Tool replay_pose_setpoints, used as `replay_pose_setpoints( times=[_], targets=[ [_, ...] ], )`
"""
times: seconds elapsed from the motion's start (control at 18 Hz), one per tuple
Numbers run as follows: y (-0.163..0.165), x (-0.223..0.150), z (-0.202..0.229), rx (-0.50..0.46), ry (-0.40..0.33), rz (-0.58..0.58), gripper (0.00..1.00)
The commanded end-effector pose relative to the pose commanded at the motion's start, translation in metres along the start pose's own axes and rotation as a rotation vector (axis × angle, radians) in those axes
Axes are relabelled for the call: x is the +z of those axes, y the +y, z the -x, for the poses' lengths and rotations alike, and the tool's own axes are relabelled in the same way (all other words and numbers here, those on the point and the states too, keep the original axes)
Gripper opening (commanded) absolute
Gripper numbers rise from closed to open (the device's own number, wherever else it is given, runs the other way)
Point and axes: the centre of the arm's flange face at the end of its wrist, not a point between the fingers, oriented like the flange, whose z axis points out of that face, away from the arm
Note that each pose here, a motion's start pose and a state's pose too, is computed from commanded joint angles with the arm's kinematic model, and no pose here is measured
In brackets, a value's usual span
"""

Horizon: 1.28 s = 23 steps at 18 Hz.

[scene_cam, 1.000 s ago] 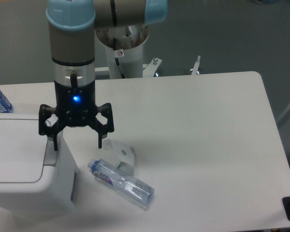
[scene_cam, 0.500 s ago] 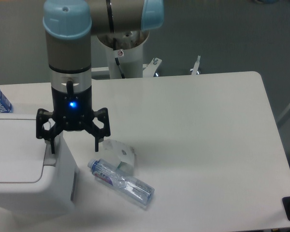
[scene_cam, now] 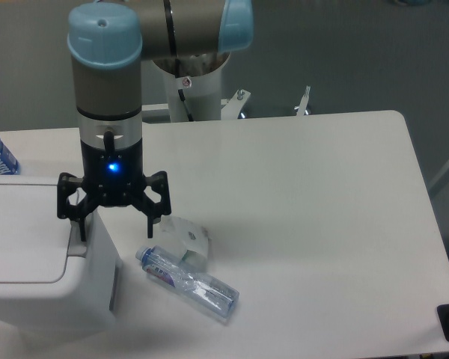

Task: Open the trash can
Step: 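Position the gripper fingers against the lid edge of the trash can, then push the trash can lid open with the gripper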

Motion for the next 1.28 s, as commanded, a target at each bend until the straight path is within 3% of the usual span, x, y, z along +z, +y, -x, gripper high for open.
replay_pose_setpoints(
  times=[0.78, 1.0, 1.11, 1.28],
  targets=[
    [0.000, 0.001, 0.000, 0.000, 0.001, 0.002, 1.00],
    [-0.022, -0.031, 0.000, 0.033, -0.011, -0.073, 1.00],
    [-0.036, -0.053, 0.007, 0.125, -0.076, -0.117, 1.00],
    [-0.042, -0.075, 0.040, 0.229, -0.300, -0.112, 1.00]
  ],
)
